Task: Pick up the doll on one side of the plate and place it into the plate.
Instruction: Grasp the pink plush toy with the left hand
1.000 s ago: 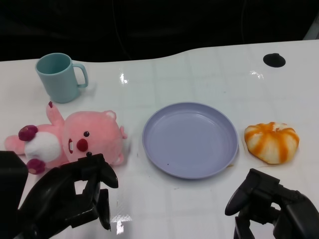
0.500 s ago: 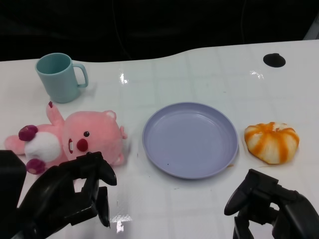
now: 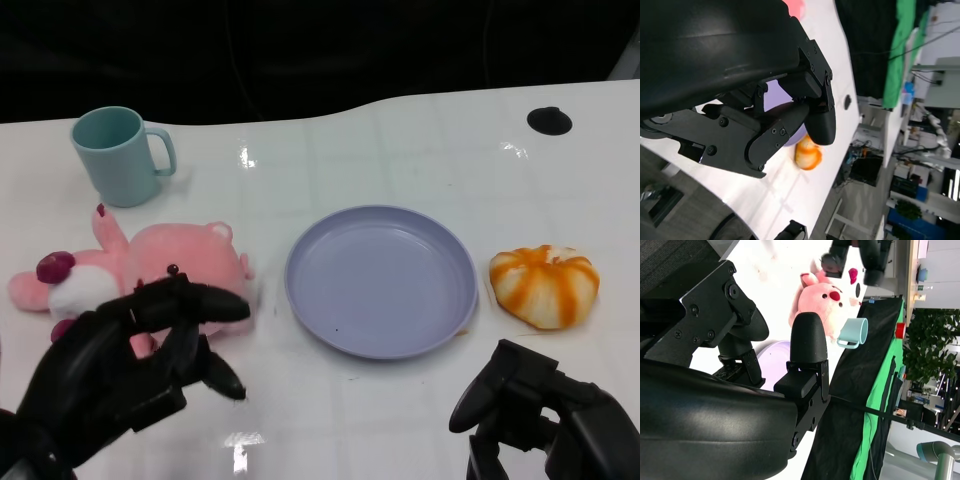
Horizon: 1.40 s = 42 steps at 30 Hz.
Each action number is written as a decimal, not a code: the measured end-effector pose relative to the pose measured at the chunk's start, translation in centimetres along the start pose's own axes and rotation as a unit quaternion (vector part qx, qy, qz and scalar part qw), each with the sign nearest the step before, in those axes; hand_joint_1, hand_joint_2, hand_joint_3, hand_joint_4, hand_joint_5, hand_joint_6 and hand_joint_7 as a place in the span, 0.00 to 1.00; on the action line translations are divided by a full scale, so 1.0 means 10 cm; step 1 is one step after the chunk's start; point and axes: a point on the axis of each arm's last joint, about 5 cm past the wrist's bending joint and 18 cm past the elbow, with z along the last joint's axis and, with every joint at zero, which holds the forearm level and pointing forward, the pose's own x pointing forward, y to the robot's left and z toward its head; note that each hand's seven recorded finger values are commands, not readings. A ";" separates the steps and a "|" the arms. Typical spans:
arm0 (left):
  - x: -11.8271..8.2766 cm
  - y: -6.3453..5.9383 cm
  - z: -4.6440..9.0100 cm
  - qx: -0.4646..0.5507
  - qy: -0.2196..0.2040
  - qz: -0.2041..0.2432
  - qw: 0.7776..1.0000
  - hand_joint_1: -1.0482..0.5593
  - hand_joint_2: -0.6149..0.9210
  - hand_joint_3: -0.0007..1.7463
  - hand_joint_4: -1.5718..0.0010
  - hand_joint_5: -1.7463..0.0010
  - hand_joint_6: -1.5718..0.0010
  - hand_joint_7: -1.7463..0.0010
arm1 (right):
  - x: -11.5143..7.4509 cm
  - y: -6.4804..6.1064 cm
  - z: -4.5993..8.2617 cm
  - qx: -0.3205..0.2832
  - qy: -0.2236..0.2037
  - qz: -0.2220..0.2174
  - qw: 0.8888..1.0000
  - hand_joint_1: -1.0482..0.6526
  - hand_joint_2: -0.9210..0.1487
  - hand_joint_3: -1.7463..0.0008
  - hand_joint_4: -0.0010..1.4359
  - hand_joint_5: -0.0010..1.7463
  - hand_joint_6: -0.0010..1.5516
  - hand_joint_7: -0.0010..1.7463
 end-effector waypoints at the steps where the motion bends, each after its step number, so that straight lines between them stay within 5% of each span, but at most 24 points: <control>1: 0.00 0.00 0.01 0.007 -0.010 -0.003 1.000 0.42 0.96 0.17 0.65 0.48 0.56 0.84 | 0.00 0.00 0.00 0.000 0.000 0.000 1.000 0.67 0.47 0.22 0.50 1.00 0.40 0.88; 7: -0.02 0.04 0.07 0.074 -0.059 -0.012 0.995 0.32 1.00 0.10 0.82 0.62 0.71 0.97 | 0.00 0.00 0.01 0.000 -0.001 0.000 1.000 0.67 0.46 0.22 0.50 1.00 0.40 0.88; 15: -0.04 0.10 0.10 0.172 -0.106 -0.015 0.979 0.24 1.00 0.11 0.98 0.70 0.83 1.00 | 0.00 0.00 0.02 -0.002 -0.004 -0.001 1.000 0.66 0.46 0.23 0.49 1.00 0.41 0.88; 28: -0.06 0.18 0.31 0.391 -0.129 0.027 0.911 0.17 1.00 0.09 1.00 0.85 0.90 1.00 | 0.00 0.01 0.03 -0.002 -0.009 -0.001 1.000 0.66 0.47 0.22 0.50 1.00 0.40 0.88; 42: -0.10 0.27 0.63 0.648 -0.051 0.079 0.756 0.19 1.00 0.03 1.00 0.87 0.90 0.99 | 0.00 0.01 0.05 0.000 -0.008 -0.001 1.000 0.66 0.45 0.24 0.50 1.00 0.41 0.87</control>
